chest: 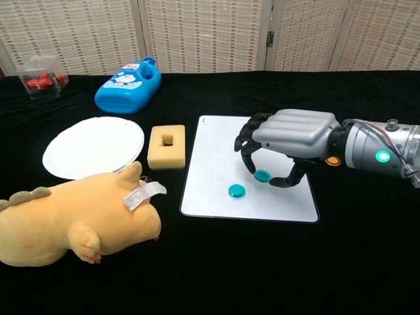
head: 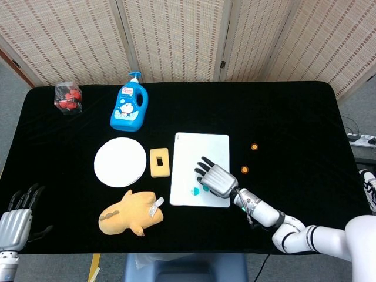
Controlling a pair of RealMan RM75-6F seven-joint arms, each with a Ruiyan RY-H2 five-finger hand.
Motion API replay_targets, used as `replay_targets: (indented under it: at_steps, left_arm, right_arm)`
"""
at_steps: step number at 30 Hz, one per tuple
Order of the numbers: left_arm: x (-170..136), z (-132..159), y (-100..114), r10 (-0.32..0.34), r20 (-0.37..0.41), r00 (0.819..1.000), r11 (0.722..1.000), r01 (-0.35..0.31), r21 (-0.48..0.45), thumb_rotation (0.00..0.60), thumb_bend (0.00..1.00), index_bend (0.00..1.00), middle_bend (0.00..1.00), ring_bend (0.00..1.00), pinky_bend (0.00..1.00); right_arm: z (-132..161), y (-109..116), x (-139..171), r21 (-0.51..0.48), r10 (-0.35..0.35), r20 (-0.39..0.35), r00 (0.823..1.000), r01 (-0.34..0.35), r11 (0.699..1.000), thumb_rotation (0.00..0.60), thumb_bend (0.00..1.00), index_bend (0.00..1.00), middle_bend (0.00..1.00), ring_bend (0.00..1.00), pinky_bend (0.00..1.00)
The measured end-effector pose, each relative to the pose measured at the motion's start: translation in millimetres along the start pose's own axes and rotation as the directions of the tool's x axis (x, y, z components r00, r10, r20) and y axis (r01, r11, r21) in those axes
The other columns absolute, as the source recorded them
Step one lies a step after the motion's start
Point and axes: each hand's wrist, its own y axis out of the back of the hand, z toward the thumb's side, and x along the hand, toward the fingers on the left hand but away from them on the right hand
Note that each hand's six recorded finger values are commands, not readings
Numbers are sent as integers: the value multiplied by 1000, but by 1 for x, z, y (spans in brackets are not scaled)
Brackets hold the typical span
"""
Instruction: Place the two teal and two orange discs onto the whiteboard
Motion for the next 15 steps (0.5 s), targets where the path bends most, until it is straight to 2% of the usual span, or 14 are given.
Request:
replay_targets:
  at_steps: [6,15]
  left_arm:
    - [-1,-1,-1,0,-1,1000,1000,0,-6,600,198,40,64,167,0]
    - [-2,-4,-2,2,-3,1000,1000,-3,-8,600,199,39,64,167,0]
  right_arm:
    - [6,-8,0,14,21,-10,1000,-21,1000,594,408,507,200,83,0]
    - [10,-12,0,35,27,-17,999,-26,999,593,408,432,187,75,0]
